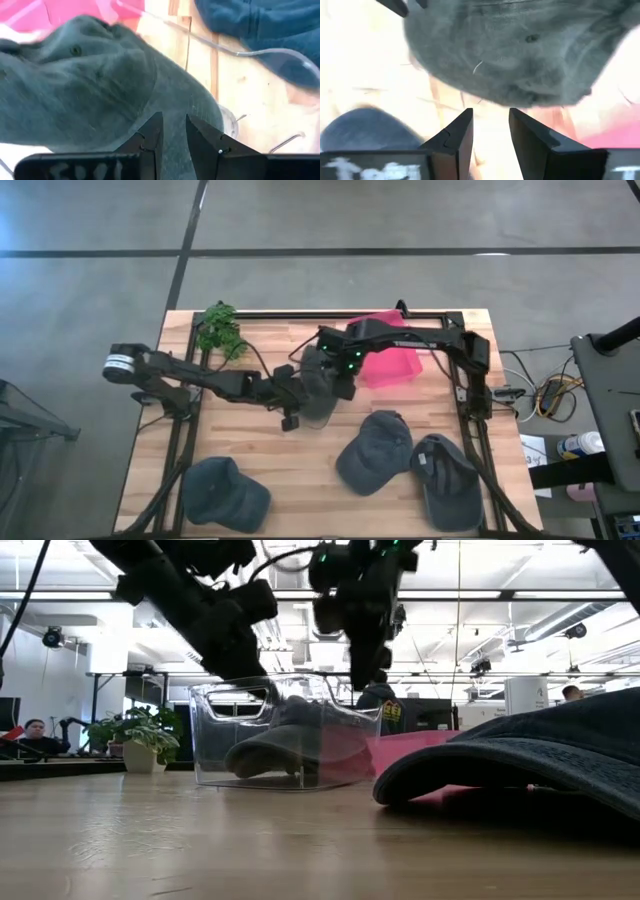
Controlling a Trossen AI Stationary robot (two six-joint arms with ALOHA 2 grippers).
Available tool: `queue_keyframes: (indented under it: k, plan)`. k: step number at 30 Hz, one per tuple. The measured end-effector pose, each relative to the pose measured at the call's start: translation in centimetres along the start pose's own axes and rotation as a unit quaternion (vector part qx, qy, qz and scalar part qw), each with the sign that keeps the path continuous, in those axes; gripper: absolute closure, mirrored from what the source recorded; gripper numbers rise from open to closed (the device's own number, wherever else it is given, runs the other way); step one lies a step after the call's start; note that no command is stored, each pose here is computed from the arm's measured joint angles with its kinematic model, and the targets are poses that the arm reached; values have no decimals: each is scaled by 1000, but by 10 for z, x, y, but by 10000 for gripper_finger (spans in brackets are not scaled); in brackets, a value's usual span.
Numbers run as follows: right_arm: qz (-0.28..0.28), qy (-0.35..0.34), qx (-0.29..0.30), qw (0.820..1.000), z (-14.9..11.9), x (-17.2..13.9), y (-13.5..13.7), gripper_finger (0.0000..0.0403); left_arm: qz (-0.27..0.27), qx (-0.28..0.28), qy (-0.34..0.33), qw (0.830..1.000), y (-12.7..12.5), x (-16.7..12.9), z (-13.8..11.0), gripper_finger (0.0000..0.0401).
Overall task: Pick & Place hat
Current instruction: Put the black cap into the transparent bin
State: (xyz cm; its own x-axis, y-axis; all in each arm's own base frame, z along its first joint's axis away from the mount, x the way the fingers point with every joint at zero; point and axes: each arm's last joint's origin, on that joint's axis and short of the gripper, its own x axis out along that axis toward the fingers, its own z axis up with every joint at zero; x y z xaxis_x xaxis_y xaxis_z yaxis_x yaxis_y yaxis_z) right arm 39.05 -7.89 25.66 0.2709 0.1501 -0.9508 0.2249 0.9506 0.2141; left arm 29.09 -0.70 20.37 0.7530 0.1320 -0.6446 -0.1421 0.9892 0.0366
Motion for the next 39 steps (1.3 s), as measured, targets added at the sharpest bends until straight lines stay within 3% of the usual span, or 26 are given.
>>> queue_keyframes:
  k: [7,13,16,21,26,30,39]
  plan:
    - [5,25,52,998,-20,-30,15,280,22,78,-9,997,4,-17,6,323]
    - [32,80,52,995,-34,-4,47,280,84,141,46,985,13,-43,-3,323]
    - [32,72,86,993,-37,14,49,280,106,147,87,980,19,-58,-12,323]
    - [18,32,147,988,-41,46,34,280,119,118,107,980,28,-66,-27,323]
    - [28,-20,190,981,-39,64,7,280,126,106,146,976,36,-54,-53,323]
    - [10,-47,212,976,-35,61,-15,280,99,101,147,979,34,-42,-63,323]
    - [-20,-116,235,965,-17,38,-57,280,92,92,103,986,32,-23,-55,323]
